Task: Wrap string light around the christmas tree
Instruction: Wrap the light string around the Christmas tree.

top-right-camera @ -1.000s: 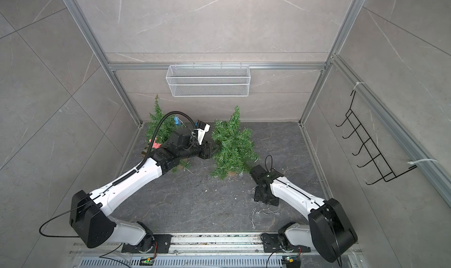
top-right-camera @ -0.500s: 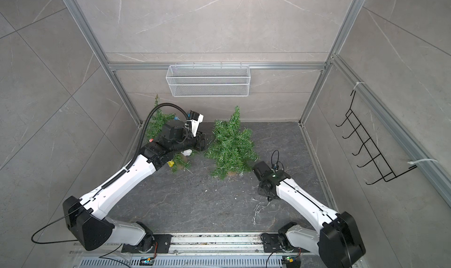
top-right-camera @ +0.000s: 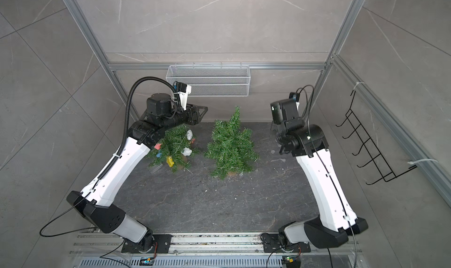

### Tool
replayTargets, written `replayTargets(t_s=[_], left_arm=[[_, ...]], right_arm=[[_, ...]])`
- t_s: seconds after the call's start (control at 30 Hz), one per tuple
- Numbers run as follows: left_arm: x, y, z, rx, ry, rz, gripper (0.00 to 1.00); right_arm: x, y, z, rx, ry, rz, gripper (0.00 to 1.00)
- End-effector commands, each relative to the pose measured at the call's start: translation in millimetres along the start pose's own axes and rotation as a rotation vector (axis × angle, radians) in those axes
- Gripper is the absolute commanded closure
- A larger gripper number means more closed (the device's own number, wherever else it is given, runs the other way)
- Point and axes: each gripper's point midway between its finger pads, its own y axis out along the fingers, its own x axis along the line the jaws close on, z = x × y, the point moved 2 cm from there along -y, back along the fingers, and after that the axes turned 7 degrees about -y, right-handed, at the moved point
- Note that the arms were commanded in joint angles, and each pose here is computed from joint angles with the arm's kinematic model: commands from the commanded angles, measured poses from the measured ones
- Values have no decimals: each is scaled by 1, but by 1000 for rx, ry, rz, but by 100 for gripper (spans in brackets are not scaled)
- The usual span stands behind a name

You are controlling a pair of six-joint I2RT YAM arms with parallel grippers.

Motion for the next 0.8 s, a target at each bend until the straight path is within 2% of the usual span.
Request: replayTargets(t_s=[0.0,0.13,0.33,0.53,0.77], left_arm=[[8,6,-13,4,22,7,43],[14,23,-23,14,39,67,42],[23,64,-26,23,139,124,36],[40,105,-19,38,155,211,33],[50,134,6,79,122,264,29]], right_arm=[[25,5,-56,-113,-32,-93,100],[61,8,-103,-258,34,-254,100],[146,39,-130,-351,188,-598,100],[205,57,-152,-412,363,-868,100],[236,63,-160,-458,445,-1005,100]])
